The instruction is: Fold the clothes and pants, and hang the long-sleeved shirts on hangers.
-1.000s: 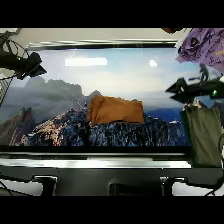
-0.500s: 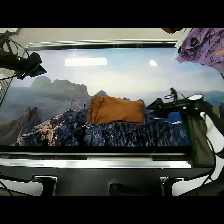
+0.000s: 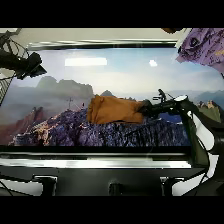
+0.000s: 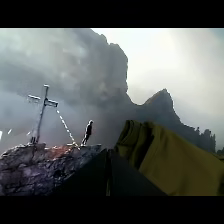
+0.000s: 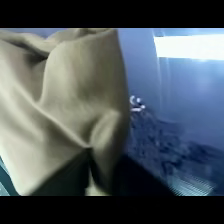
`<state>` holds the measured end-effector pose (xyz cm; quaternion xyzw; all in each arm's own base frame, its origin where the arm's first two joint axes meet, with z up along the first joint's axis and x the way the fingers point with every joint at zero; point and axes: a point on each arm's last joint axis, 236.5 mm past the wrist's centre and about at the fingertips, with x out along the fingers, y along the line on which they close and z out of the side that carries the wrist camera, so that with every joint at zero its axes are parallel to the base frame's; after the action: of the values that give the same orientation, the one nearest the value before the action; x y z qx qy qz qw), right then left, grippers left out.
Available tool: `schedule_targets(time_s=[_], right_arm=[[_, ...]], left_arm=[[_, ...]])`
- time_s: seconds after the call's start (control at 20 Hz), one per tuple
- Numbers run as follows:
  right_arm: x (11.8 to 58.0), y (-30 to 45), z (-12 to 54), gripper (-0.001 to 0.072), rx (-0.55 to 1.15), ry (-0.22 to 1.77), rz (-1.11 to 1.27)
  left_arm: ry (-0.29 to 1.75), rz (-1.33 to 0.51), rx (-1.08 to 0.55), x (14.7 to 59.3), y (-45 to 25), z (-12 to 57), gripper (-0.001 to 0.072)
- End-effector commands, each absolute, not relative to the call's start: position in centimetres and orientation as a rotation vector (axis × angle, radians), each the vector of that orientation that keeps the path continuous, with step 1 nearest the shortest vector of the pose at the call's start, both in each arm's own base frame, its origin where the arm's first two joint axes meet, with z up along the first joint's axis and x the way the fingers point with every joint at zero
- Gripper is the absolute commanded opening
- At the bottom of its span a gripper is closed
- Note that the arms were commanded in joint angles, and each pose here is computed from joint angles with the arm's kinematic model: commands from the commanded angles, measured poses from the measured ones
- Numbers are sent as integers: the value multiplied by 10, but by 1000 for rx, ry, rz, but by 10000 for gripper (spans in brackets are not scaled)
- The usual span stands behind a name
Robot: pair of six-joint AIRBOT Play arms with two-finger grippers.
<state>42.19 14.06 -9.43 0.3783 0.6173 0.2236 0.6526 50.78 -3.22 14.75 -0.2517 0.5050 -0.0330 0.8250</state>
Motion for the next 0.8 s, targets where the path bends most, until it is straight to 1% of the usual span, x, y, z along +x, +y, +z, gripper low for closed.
schedule_targets(time_s=[0.0,0.15,0.3,0.4,0.55,0.75], right_arm=[[425,154,-87,26,875,1389,533],[459,136,-48,24,894,1287,516],[506,92,-2,24,940,1168,415],[528,60,27,24,940,1083,368],[547,8,57,24,942,996,261],[554,-68,83,24,980,903,95]], left_arm=[[1080,-70,-535,509,-33,144,16],[1083,-69,-535,509,-33,142,17],[1084,-72,-534,509,-34,142,17],[1086,-77,-531,509,-37,142,17],[1089,-85,-527,509,-42,142,17],[1091,-90,-524,508,-45,142,17]])
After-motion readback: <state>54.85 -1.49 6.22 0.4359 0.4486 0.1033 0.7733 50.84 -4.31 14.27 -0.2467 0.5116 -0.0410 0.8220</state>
